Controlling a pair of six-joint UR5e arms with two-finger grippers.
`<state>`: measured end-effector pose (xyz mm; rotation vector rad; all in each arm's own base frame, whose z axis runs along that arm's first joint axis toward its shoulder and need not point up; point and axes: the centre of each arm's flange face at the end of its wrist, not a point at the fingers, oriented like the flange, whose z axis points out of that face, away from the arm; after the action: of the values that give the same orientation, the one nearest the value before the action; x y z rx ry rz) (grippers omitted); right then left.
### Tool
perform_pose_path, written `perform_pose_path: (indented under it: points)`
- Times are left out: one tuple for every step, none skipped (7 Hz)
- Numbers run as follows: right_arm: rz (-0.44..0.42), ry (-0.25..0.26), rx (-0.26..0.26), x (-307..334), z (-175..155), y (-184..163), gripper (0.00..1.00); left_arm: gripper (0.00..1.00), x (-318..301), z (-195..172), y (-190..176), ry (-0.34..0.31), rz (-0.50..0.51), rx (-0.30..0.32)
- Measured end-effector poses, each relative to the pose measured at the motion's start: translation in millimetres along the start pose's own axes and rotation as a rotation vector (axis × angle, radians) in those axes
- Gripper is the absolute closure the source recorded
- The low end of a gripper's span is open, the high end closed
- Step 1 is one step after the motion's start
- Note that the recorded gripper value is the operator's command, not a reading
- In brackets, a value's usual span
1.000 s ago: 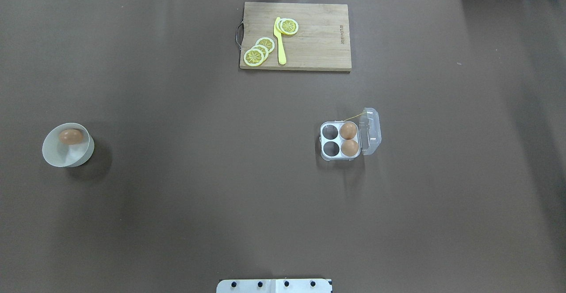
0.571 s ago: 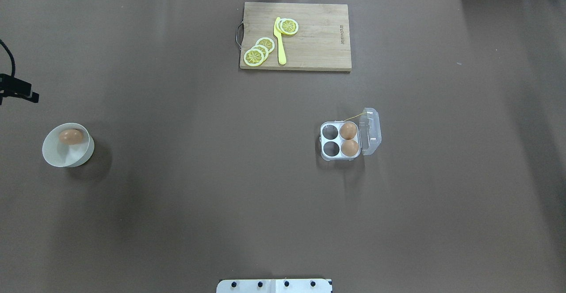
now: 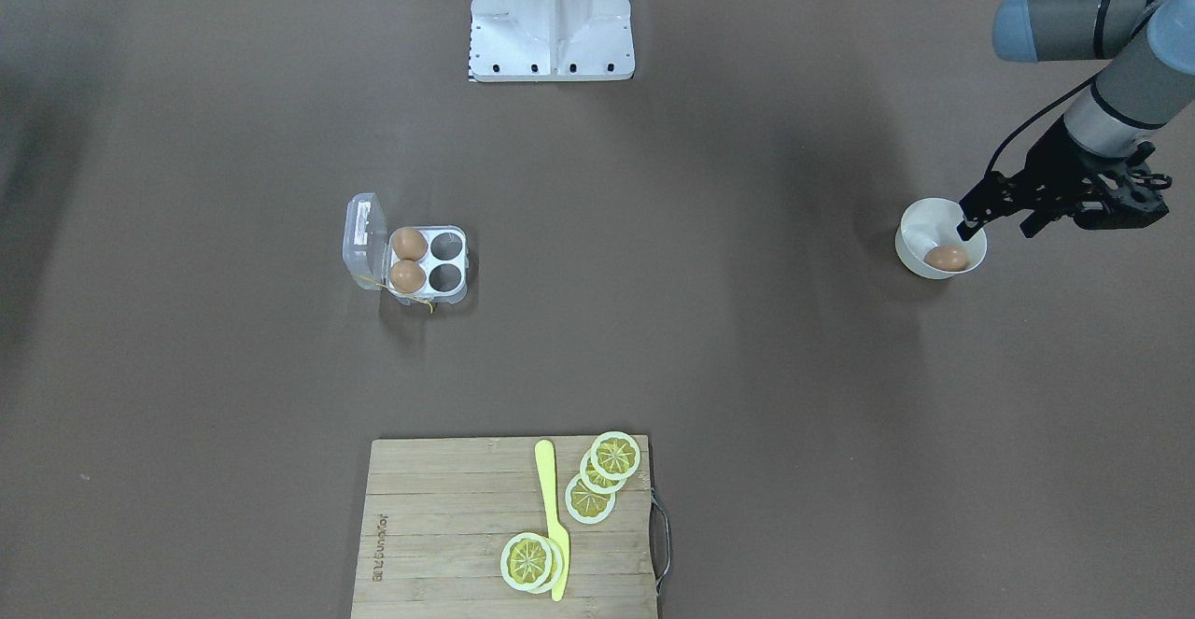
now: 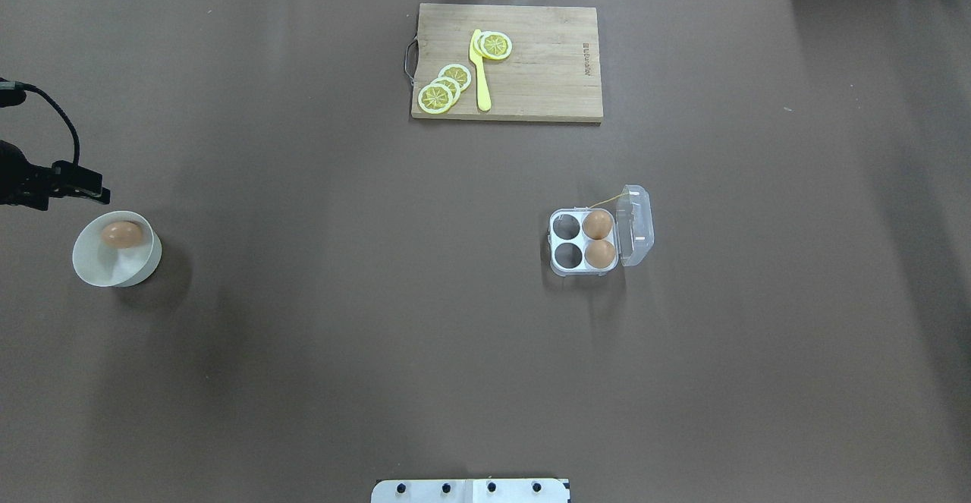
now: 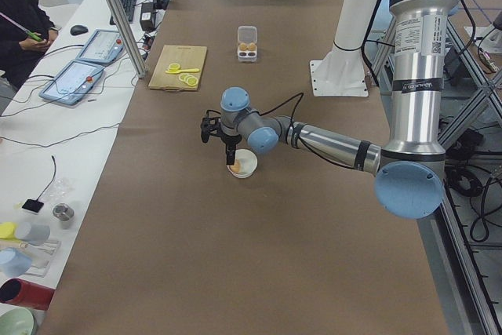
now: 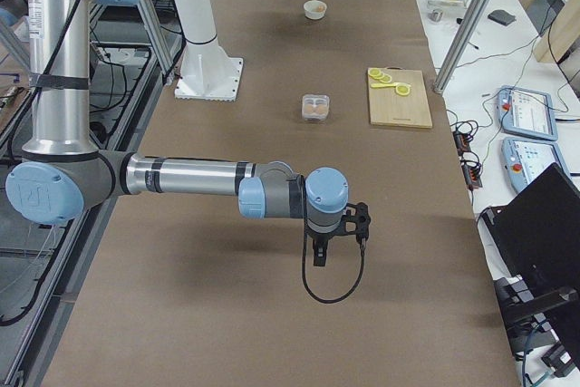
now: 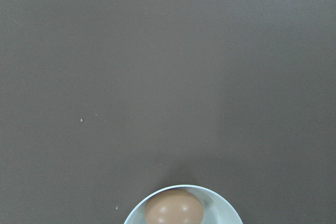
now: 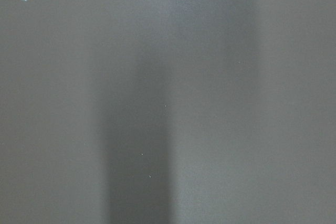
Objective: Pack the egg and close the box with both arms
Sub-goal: 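Move the left gripper down over the brown egg in the white bowl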
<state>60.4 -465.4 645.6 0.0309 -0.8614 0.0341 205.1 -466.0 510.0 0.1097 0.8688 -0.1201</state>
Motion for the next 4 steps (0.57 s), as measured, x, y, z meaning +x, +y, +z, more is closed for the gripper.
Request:
perform_pose_path:
  points:
    - [0.000, 0.000, 0.000, -0.3, -0.2, -0.3, 0.00, 0.11, 6.6, 10.1, 6.1, -0.018, 0.004, 0.001]
    - [0.000, -0.003, 0.001, -0.8, -0.4, -0.4, 0.00, 0.16, 11.6, 18.3, 11.2, -0.032, 0.005, 0.002]
    - [0.000, -0.009, 0.000, -1.4, -0.4, -0.4, 0.00, 0.18, 14.9, 23.9, 15.0, -0.040, 0.009, -0.001]
    - [0.000, -0.013, 0.000, -1.5, -0.2, -0.4, 0.00, 0.18, 17.7, 29.3, 18.6, -0.047, 0.017, -0.003]
